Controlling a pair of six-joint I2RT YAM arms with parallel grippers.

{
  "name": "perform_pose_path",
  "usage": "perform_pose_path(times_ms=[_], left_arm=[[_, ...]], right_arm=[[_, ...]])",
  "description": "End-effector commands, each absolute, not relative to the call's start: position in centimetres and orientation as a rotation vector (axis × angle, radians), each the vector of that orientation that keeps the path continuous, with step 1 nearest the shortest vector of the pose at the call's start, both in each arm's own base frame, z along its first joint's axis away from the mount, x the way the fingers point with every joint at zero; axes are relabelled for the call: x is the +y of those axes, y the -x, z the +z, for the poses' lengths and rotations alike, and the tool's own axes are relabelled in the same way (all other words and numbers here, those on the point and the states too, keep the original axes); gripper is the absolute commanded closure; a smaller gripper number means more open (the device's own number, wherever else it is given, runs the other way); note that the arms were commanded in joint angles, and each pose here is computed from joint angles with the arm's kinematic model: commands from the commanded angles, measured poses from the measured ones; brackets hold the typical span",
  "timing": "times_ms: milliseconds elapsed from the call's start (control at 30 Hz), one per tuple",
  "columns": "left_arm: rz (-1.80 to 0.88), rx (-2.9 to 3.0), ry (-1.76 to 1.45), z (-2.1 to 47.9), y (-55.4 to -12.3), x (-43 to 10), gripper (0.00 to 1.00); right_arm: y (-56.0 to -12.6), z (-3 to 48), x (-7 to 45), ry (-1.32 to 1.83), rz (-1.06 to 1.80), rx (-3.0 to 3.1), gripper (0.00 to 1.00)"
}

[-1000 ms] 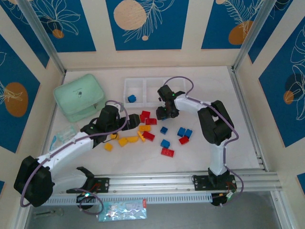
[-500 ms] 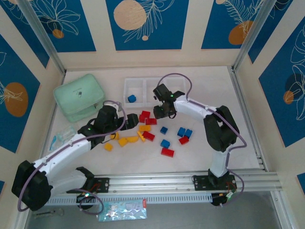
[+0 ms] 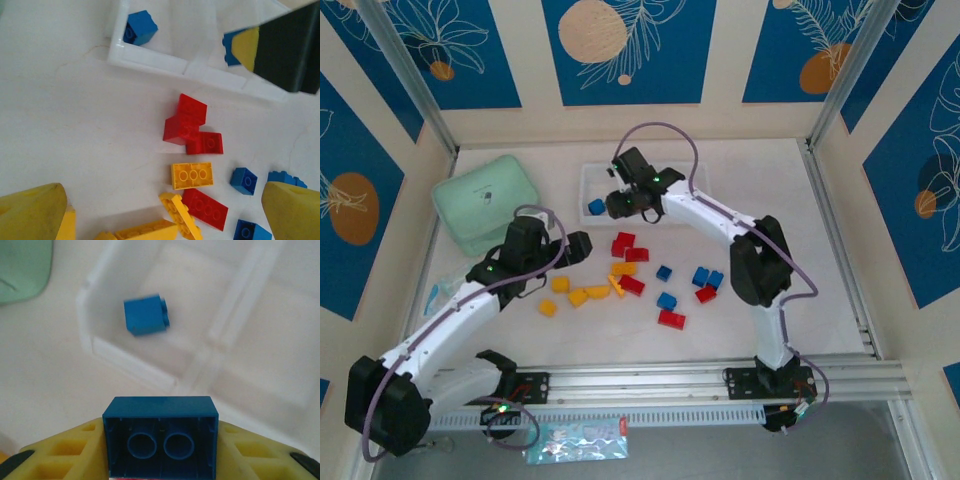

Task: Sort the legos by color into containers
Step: Place the lego in the container.

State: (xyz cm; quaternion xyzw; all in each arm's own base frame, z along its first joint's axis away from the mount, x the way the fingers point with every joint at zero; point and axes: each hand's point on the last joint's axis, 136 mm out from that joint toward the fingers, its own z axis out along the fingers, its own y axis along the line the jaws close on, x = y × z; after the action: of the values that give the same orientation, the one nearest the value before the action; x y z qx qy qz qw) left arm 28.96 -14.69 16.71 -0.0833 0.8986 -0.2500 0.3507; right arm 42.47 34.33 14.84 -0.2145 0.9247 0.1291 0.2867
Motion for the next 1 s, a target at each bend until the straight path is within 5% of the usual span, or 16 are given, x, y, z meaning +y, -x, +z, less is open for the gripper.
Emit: perform_pose_path(times_ms=[0,200,433,967], left_arm=[[-0.657,2.318,0.213,17.7,-29.3,-14.3,0.0],[-0.657,2.322,0.233,17.2,-30.0,-13.9,0.0],[-0.652,2.323,0.225,17.5,-30.6,-13.9,0.0],[-0.709,2.339,0.154,19.2,-29.4,-15.2,0.0]], right_arm=[[-44.3,14.6,36.1,0.621,0.352,2.436,0.53],[-48.0,13.1,37.6,0.639,0.296,2.411,0.52],[-49.6,13.3,38.7,0.649,0.286,2.399,0.37],[-42.7,20.5,33.2,0.503,0.532,2.433,0.25]])
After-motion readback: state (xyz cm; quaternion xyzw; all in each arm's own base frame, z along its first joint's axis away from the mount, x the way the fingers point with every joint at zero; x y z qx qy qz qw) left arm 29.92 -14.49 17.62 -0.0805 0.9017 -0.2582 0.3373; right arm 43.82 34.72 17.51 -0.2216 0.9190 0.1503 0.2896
